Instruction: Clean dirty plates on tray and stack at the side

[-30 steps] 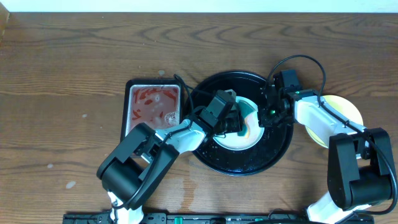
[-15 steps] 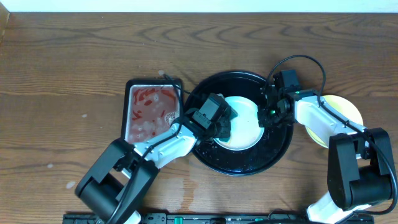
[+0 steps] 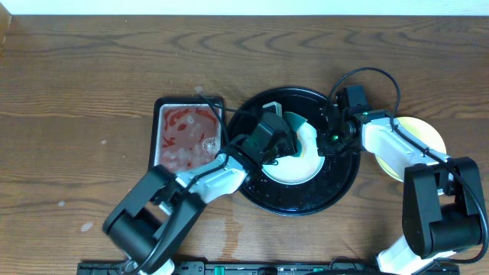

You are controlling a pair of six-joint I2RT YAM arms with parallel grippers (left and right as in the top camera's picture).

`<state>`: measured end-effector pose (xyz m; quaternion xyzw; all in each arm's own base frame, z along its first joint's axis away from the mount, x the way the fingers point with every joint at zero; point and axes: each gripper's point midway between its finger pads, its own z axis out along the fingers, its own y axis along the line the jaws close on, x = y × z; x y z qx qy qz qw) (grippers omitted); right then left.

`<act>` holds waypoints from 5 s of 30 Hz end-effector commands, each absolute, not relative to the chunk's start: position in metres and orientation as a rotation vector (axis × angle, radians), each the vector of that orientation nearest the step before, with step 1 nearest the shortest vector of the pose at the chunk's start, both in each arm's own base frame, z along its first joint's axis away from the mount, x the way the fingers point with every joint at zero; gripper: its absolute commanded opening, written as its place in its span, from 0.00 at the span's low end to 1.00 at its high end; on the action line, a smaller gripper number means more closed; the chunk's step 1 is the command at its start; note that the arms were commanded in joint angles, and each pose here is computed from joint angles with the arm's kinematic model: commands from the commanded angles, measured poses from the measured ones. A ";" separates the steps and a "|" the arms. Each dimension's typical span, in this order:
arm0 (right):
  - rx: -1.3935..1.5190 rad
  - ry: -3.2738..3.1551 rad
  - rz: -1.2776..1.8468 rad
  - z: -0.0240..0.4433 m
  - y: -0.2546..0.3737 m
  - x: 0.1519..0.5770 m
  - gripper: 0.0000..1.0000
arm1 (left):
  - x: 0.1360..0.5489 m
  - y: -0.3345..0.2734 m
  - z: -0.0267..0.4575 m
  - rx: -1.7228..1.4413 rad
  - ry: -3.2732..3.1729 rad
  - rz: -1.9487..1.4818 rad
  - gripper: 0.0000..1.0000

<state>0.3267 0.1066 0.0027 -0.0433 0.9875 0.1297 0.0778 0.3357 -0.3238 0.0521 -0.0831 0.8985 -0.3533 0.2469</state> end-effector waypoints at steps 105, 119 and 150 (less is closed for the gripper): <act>-0.424 1.990 -0.877 0.216 0.119 0.323 0.01 | 0.311 -0.033 0.018 -0.339 2.811 -0.009 0.80; -0.358 1.815 -1.009 0.250 0.129 0.305 0.01 | 0.311 -0.033 0.018 -0.338 2.811 -0.009 0.80; -0.117 2.036 -0.707 0.210 0.103 0.331 0.01 | 0.311 -0.033 0.018 -0.339 2.812 -0.009 0.80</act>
